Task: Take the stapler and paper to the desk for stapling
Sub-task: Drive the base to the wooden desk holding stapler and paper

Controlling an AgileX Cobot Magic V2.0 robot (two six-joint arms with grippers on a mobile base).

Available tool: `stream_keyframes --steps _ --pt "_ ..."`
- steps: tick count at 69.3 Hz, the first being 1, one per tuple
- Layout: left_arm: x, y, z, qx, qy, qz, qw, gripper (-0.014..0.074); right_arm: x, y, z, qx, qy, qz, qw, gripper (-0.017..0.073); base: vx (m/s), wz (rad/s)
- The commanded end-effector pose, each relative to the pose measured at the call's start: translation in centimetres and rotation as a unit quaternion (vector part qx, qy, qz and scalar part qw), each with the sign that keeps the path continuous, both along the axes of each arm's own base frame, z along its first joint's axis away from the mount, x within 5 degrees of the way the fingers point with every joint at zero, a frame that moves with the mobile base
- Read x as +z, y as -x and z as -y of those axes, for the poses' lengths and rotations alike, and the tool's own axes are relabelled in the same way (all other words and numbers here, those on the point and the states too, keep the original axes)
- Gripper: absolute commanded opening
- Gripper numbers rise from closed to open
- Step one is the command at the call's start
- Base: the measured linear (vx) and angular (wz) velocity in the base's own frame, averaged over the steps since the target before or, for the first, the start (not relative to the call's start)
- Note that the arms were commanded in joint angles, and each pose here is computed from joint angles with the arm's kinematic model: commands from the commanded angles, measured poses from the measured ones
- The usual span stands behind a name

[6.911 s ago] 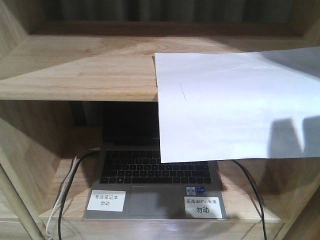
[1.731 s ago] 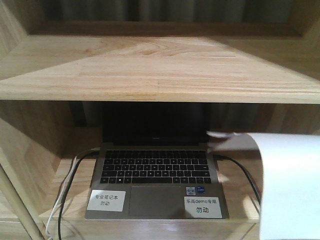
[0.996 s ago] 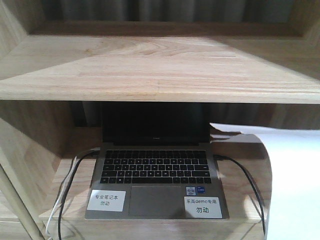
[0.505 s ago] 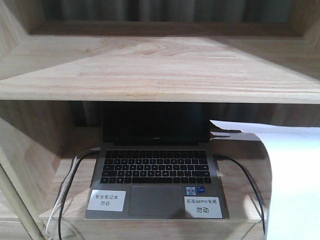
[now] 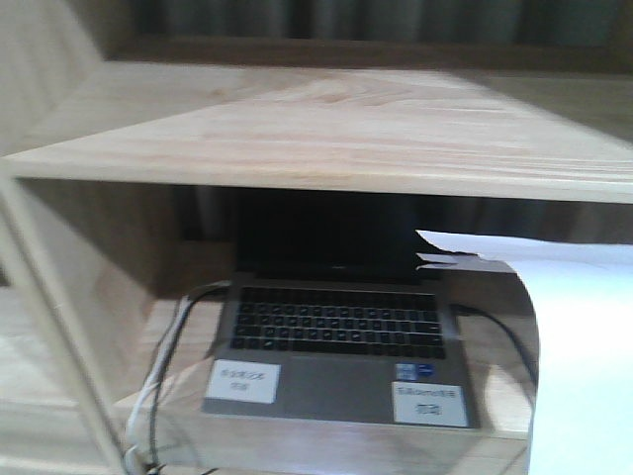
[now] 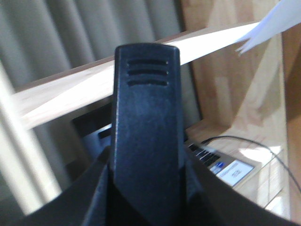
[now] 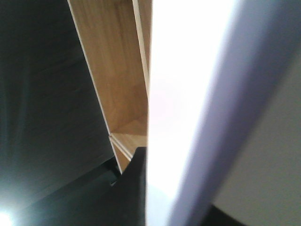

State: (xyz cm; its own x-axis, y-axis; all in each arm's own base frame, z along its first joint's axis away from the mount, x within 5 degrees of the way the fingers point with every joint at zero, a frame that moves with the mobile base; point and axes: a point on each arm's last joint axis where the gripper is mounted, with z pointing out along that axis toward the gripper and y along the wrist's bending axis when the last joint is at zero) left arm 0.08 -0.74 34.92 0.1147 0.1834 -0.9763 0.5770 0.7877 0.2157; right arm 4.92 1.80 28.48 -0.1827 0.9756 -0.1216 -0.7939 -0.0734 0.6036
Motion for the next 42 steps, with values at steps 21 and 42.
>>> stream_keyframes --steps 21,42 --pt "1.92 0.12 -0.16 0.001 0.045 0.055 0.997 -0.0006 1.23 0.66 0.12 -0.003 -0.009 0.057 0.998 -0.0002 -0.09 0.33" --pt "1.92 0.12 -0.16 0.001 0.045 0.055 0.997 -0.0006 1.24 0.68 0.12 -0.003 -0.009 0.058 0.998 -0.0002 -0.13 0.49"
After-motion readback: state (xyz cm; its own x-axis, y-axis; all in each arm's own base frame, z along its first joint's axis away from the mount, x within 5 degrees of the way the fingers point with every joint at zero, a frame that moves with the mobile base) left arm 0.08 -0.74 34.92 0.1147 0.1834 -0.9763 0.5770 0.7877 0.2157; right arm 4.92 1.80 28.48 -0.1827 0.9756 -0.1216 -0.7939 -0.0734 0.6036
